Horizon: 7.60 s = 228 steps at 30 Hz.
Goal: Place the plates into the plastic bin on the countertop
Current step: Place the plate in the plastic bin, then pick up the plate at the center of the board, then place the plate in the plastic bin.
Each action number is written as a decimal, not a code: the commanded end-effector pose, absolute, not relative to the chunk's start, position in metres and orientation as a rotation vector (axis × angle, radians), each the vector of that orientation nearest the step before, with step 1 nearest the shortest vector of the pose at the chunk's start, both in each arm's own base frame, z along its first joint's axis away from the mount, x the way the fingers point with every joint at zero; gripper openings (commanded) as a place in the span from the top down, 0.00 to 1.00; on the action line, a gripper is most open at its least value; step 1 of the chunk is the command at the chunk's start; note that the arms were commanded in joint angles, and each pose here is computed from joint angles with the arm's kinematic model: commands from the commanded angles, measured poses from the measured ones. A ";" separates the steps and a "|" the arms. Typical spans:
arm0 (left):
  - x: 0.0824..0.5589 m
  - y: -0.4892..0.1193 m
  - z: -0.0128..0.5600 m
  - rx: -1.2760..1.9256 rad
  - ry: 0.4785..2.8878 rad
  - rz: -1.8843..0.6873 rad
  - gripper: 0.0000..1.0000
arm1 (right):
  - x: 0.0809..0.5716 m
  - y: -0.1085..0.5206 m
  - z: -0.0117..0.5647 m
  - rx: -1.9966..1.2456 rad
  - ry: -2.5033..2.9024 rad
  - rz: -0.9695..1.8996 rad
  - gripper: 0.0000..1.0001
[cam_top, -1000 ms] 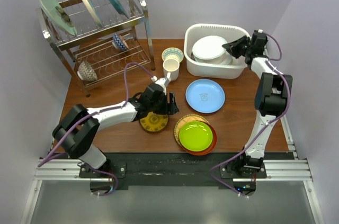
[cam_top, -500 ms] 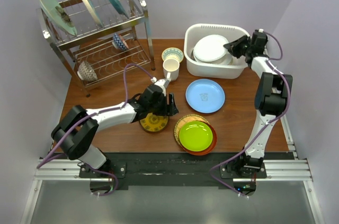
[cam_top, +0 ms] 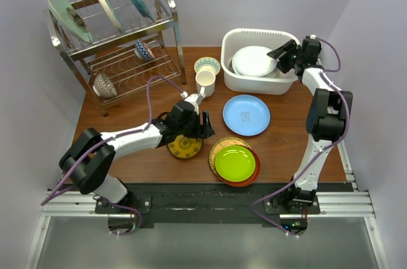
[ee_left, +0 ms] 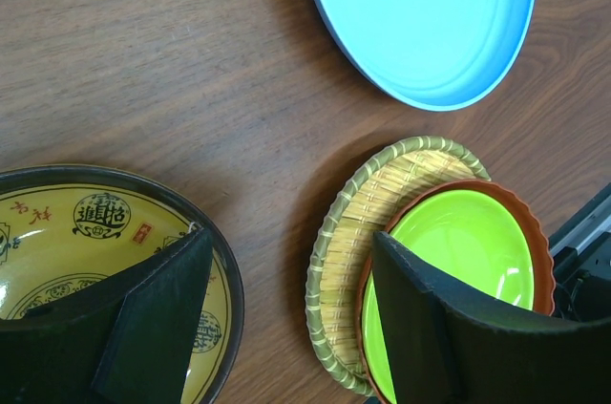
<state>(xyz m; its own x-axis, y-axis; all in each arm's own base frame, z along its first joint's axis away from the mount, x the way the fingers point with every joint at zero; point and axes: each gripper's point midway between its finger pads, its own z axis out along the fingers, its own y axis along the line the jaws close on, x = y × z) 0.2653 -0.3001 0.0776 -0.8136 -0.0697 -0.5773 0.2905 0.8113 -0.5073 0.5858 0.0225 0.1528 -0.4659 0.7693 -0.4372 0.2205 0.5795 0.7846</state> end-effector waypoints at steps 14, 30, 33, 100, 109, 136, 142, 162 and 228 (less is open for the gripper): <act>0.260 -0.302 0.104 0.165 2.329 -0.867 0.28 | 0.552 -0.015 0.240 0.633 1.986 0.449 0.30; 0.257 -0.297 0.108 0.157 2.320 -0.866 0.28 | 0.545 0.004 0.165 0.624 2.165 0.478 0.31; 0.258 -0.299 0.107 0.160 2.325 -0.868 0.28 | 0.550 0.014 0.159 0.600 2.188 0.499 0.32; 0.249 -0.300 0.105 0.118 2.297 -0.922 0.28 | 0.332 0.050 0.054 0.511 2.491 0.524 0.44; 0.247 -0.301 0.099 0.114 2.311 -0.929 0.28 | 0.331 0.058 0.036 0.521 2.515 0.590 0.52; 0.247 -0.303 0.098 0.137 2.290 -0.950 0.10 | 0.333 0.077 0.052 0.494 2.406 0.756 1.00; 0.247 -0.303 0.097 0.140 2.302 -0.942 0.10 | 0.330 0.081 0.062 0.475 2.381 0.790 1.00; 0.247 -0.302 0.093 0.130 2.315 -0.929 0.10 | 0.320 0.095 0.111 0.400 2.301 0.900 1.00; 0.244 -0.298 0.069 0.181 2.387 -0.861 0.10 | 0.482 0.071 0.245 0.483 2.029 0.835 1.00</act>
